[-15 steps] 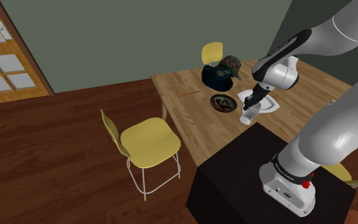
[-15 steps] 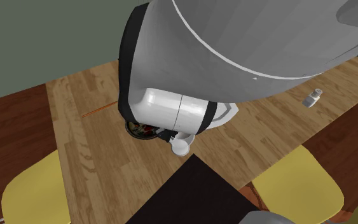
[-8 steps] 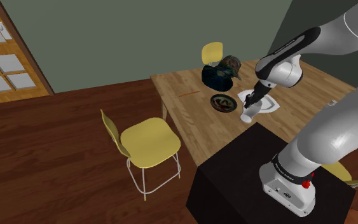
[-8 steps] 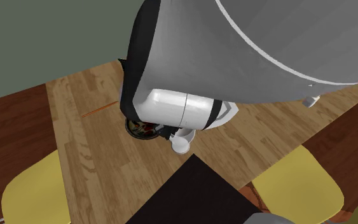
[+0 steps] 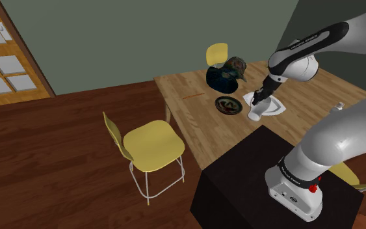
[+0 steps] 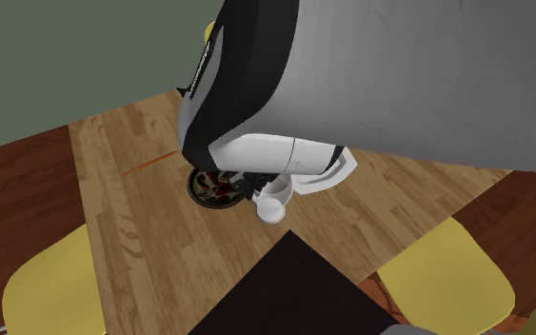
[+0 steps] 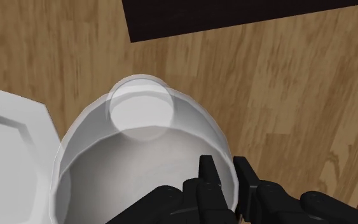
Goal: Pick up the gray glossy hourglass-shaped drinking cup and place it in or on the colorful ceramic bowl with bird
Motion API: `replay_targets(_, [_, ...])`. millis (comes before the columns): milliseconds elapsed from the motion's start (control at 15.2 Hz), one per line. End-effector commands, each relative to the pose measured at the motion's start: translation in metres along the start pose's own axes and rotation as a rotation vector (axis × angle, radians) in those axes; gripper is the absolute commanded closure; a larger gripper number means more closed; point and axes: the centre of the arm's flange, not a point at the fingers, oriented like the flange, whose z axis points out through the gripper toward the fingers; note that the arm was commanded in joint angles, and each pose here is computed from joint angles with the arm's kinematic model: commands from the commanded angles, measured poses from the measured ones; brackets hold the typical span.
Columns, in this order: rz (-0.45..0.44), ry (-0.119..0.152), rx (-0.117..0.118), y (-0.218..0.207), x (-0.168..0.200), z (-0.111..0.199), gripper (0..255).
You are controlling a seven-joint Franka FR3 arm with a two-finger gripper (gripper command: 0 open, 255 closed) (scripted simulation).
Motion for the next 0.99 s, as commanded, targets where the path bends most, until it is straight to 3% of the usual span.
replay_targets(0, [0.000,0.000,-0.001,-0.001,0.001,-0.011,255])
replay_targets(660, [0.000,0.000,-0.001,-0.010,0.008,-0.062,255])
replay_targets(924, [0.000,0.000,-0.001,-0.028,0.057,-0.070,255])
